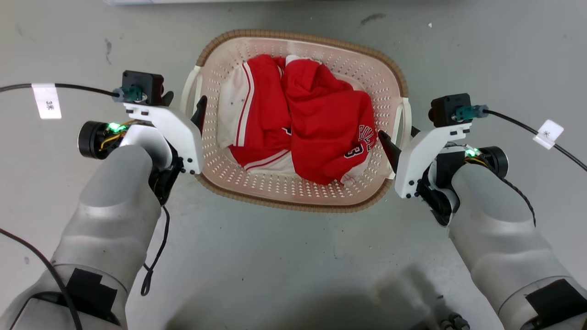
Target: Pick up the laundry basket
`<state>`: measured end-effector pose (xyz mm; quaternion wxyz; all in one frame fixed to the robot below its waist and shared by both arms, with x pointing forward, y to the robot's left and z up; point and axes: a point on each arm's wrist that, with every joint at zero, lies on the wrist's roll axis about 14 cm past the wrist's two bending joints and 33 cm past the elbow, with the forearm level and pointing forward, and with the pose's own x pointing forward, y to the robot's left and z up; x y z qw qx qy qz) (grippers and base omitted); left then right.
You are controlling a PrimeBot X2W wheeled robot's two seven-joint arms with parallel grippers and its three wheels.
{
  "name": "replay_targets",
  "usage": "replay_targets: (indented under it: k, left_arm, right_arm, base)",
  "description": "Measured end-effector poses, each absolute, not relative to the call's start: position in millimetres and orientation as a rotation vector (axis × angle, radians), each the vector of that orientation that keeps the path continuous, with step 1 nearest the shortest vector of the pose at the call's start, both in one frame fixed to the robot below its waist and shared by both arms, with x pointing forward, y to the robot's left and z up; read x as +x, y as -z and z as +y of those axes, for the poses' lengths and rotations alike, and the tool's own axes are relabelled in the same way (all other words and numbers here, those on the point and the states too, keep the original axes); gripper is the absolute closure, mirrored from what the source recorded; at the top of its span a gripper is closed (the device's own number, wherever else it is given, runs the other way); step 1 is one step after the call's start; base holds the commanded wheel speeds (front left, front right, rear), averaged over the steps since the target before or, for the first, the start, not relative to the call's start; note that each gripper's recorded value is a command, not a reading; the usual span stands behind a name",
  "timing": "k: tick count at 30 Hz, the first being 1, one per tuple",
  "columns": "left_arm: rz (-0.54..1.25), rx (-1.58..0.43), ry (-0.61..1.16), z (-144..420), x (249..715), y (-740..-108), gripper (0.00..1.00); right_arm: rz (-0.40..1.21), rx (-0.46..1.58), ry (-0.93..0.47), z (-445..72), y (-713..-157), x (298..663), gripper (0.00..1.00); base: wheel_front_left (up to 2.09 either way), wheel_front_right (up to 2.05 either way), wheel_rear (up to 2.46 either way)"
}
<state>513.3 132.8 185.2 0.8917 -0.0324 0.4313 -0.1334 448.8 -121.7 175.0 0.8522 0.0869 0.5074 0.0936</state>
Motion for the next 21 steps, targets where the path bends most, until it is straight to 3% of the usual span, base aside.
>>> replay_targets:
  k: [12, 13, 14, 15, 21]
  left_arm:
    - [0.955, -0.092, 0.275, 132, 511, -156, 0.0]
    - [0.957, -0.093, 0.278, 131, 511, -156, 0.57]
    - [0.962, -0.093, 0.283, 130, 510, -155, 1.0]
    - [0.973, -0.093, 0.29, 128, 508, -153, 1.0]
    - [0.978, -0.095, 0.299, 127, 507, -152, 1.0]
  right_arm:
    - [1.151, 0.217, -0.194, -116, -145, 439, 0.0]
    - [1.151, 0.22, -0.192, -116, -145, 440, 0.51]
    - [1.151, 0.225, -0.19, -115, -144, 440, 0.84]
    - [1.148, 0.228, -0.193, -114, -144, 441, 1.0]
    - [1.14, 0.209, -0.192, -116, -143, 446, 1.0]
  base:
    - [0.0, 0.0, 0.0]
    - [0.0, 0.0, 0.0]
    - [0.0, 0.0, 0.0]
    - [0.0, 0.0, 0.0]
    - [0.0, 0.0, 0.0]
